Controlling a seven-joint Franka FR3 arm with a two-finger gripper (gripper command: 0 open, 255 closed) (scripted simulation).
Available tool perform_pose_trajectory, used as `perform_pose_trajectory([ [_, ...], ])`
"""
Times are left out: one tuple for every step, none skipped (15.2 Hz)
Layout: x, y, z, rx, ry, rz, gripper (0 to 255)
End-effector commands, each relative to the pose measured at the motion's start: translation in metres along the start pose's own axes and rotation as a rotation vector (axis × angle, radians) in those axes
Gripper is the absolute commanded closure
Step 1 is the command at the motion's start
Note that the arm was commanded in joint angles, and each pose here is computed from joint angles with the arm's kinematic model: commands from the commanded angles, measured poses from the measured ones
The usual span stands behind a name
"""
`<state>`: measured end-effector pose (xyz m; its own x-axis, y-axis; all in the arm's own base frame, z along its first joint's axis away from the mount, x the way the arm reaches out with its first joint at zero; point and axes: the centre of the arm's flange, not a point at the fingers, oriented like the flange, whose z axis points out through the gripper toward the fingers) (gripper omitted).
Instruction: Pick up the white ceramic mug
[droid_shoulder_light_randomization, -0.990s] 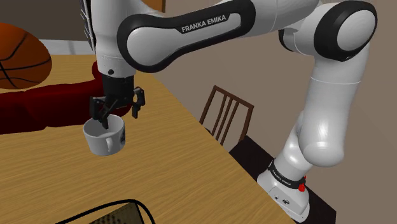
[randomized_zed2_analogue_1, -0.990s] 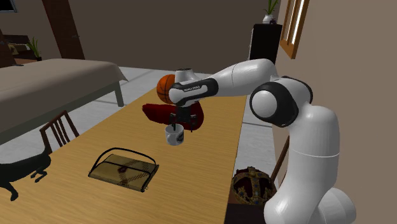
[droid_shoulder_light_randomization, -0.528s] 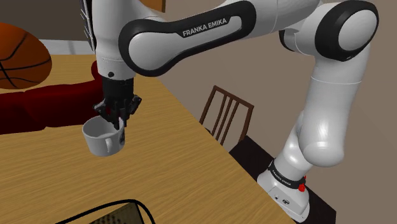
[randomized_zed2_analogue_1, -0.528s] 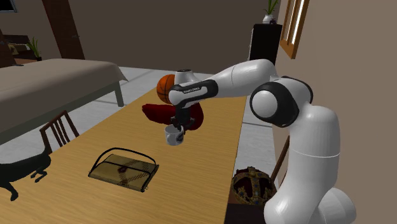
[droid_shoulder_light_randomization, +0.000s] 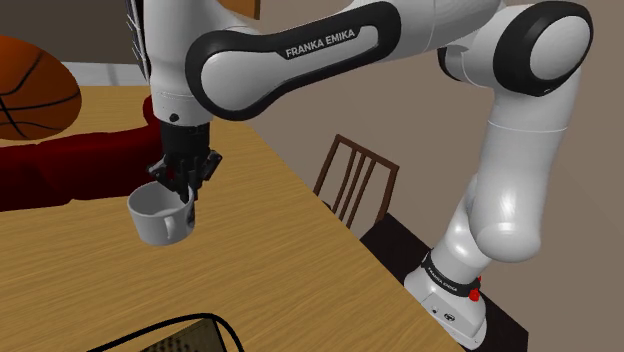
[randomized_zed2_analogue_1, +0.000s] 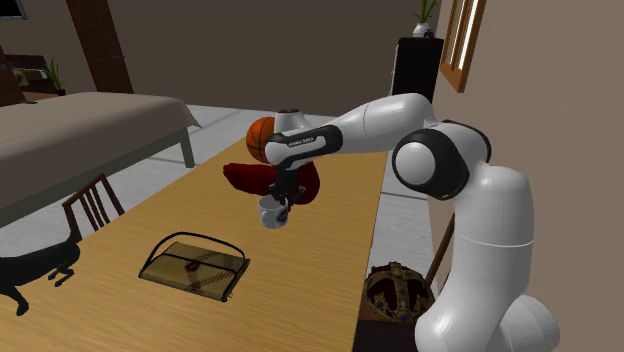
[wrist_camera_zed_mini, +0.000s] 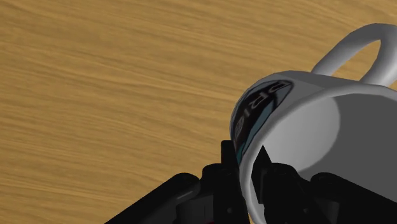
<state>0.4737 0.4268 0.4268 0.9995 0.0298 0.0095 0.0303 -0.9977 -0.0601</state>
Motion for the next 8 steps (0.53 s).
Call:
perform_pose_trajectory([
  [0.002,0.002,0.004,-0.007,-0.014,0.003,255],
  [0.002,0.002,-0.002,-0.007,-0.014,0.003,255],
  [0.002,0.002,-0.007,-0.007,-0.014,0.003,255],
  [0.002,0.001,-0.012,-0.007,-0.014,0.003,255],
  [0.002,0.001,-0.018,-0.007,-0.014,0.003,255],
  [0.002,0.001,-0.023,-0.007,-0.014,0.003,255],
  [0.002,0.0,-0.028,-0.007,-0.014,0.003,255],
  [0.002,0.0,-0.033,-0.007,-0.014,0.003,255],
])
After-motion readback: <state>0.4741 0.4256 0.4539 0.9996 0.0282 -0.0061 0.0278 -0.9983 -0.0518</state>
